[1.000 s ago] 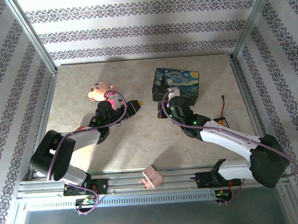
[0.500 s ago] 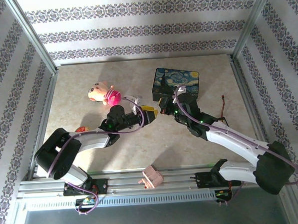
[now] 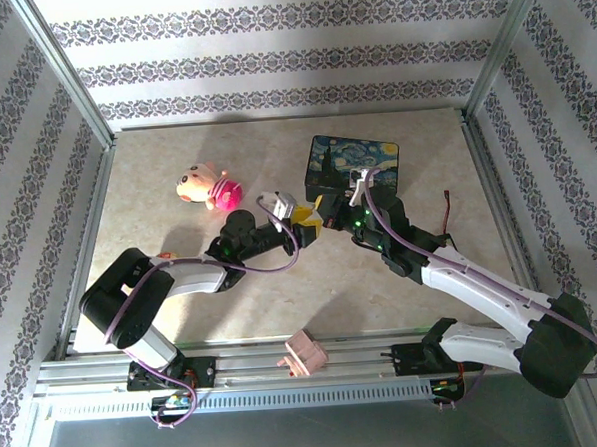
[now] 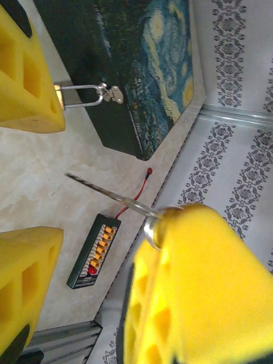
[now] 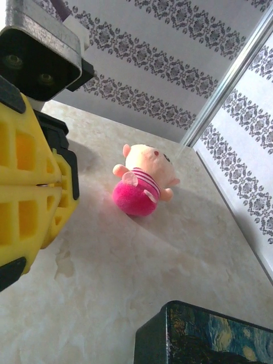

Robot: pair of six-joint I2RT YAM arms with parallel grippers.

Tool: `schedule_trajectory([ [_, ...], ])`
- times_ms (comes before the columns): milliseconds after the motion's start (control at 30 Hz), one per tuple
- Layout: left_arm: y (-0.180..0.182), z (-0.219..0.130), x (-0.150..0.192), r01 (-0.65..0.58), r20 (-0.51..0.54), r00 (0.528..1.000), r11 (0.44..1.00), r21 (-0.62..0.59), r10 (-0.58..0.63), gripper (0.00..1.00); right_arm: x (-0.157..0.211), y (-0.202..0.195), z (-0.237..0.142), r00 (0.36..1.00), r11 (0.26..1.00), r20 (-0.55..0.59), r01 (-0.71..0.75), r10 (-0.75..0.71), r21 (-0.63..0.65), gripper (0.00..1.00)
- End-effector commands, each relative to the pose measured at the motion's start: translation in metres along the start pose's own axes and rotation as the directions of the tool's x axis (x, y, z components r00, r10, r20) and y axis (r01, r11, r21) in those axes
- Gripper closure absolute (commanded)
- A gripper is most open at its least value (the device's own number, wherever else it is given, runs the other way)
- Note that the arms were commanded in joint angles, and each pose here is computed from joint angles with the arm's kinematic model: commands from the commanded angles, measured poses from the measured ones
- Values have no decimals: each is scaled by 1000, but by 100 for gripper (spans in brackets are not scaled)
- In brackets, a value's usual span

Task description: Unlock the padlock with the key

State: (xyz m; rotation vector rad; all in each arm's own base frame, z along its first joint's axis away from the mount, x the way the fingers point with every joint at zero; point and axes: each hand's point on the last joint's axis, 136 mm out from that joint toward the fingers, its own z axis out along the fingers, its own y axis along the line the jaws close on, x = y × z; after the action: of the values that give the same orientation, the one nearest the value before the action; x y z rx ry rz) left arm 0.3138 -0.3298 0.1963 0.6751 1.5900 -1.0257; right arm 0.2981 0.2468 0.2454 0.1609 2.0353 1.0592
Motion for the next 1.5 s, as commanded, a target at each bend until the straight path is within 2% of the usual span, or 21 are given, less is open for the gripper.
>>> schedule_trajectory([
  [0, -12, 9, -20, -108, 32, 994, 993, 54, 107, 55, 2, 8, -1, 1000, 999, -18, -8, 7, -35, 100],
  [100, -11, 13, -18, -119, -5, 993, 991, 57, 119, 73, 4, 10, 0, 1000, 999, -31, -8, 7, -43, 100],
  [200, -12, 14, -19, -126, -14, 992, 990, 61, 127, 96, 5, 12, 0, 999, 999, -40, -5, 3, -49, 100],
  [233, -13, 12, -20, -131, -13, 991, 989, 63, 132, 100, 6, 11, 0, 999, 999, -44, -5, 3, -46, 100],
  [433, -15, 1, -13, -189, -90, 977, 981, 51, 193, 100, 8, 7, -4, 999, 999, -52, 12, -14, -31, 100],
  [633, -14, -18, -6, -286, -200, 937, 958, 30, 286, 100, 3, 6, -14, 999, 999, -42, 31, -32, -27, 100],
  [733, -22, -24, -10, -304, -231, 922, 951, 61, 309, 100, 2, 8, -19, 998, 999, -39, 40, -41, -35, 100],
  [900, -33, -30, -17, -335, -249, 902, 935, 114, 353, 100, 4, 12, -26, 998, 997, -50, 47, -50, -62, 100],
  [1100, -42, -35, -17, -334, -247, 898, 929, 158, 365, 100, 10, 13, -32, 996, 996, -70, 45, -51, -77, 100],
  [1467, -52, -48, -19, -362, -239, 884, 912, 193, 402, 100, 13, 21, -37, 995, 992, -86, 46, -56, -116, 100],
])
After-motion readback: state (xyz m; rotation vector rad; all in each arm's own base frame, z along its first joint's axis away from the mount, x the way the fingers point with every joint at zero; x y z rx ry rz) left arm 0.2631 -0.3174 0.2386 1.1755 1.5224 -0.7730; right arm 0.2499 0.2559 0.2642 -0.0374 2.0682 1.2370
